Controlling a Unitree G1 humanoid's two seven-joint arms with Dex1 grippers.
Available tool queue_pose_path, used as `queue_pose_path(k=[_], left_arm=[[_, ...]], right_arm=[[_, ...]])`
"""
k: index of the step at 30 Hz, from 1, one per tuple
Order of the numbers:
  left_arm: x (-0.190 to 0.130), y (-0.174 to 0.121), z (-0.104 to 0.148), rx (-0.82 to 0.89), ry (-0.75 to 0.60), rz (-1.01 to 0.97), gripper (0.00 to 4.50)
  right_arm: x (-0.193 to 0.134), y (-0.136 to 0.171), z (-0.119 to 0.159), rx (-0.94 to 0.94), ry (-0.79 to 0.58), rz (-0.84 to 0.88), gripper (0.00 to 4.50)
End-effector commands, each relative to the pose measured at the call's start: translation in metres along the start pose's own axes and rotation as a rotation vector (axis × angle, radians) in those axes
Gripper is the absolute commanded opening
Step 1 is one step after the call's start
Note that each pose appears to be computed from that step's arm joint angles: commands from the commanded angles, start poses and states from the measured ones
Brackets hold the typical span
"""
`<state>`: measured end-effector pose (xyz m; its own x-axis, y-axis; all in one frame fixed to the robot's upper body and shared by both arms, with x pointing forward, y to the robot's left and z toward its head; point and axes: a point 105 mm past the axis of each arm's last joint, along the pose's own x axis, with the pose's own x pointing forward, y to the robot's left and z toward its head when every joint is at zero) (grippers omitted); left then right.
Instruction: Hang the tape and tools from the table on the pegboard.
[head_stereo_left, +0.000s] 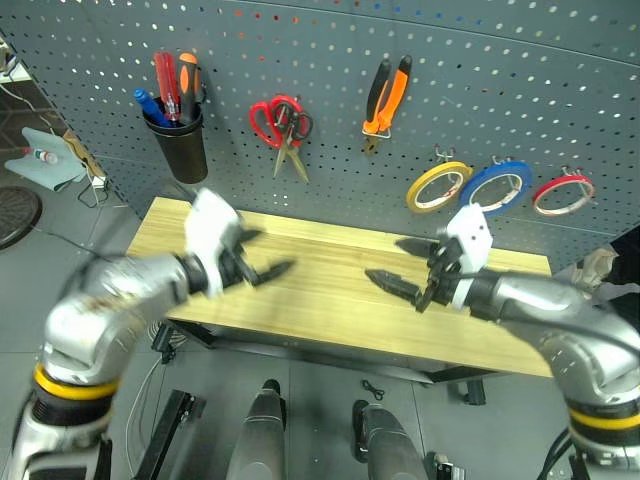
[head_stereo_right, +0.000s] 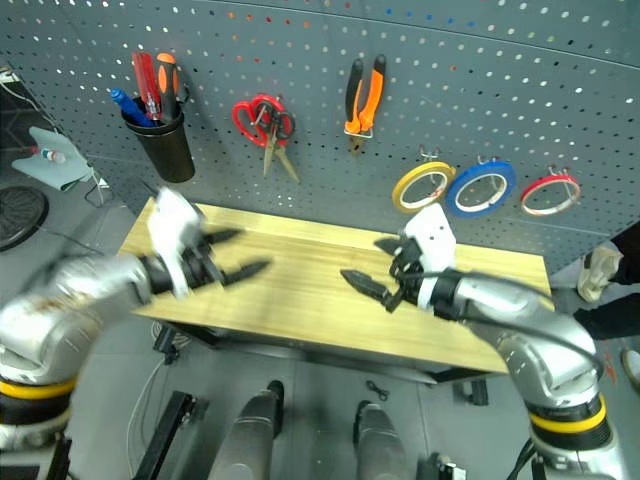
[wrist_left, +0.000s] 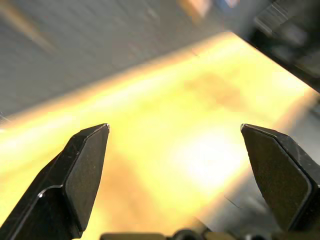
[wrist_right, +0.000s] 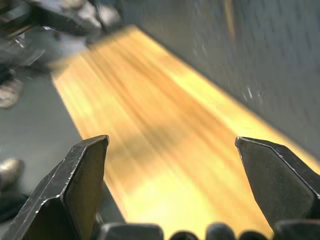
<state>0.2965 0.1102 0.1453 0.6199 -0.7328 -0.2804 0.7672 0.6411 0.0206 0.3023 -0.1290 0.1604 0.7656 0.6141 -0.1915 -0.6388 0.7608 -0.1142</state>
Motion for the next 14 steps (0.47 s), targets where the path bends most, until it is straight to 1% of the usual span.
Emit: queue_pose_path(k=[1, 4, 5, 7, 10, 14], left_arm=[[0.013, 0.017, -0.017, -0.007, 0.006, 0.098, 4.49], [0.027, 0.028, -0.056, -0.007, 0.085, 0.123, 4.49], [0.029, 0.03, -0.064, -0.001, 0.1, 0.125, 4.49], [0.032, 0.034, -0.072, 0.016, 0.108, 0.121, 4.49], [0.035, 0.045, -0.075, 0.026, 0.102, 0.133, 4.49], [0.04, 0.049, -0.079, 0.062, 0.108, 0.113, 4.49]], right_arm=[[-0.001, -0.027, -0.018, -0.024, 0.016, -0.214, 4.5], [-0.008, -0.04, -0.047, -0.006, 0.076, -0.329, 4.5], [-0.011, -0.042, -0.054, -0.011, 0.091, -0.354, 4.5], [-0.018, -0.05, -0.068, -0.027, 0.121, -0.406, 4.5], [-0.026, -0.058, -0.086, -0.024, 0.153, -0.451, 4.5], [-0.029, -0.064, -0.096, -0.014, 0.159, -0.487, 4.5]])
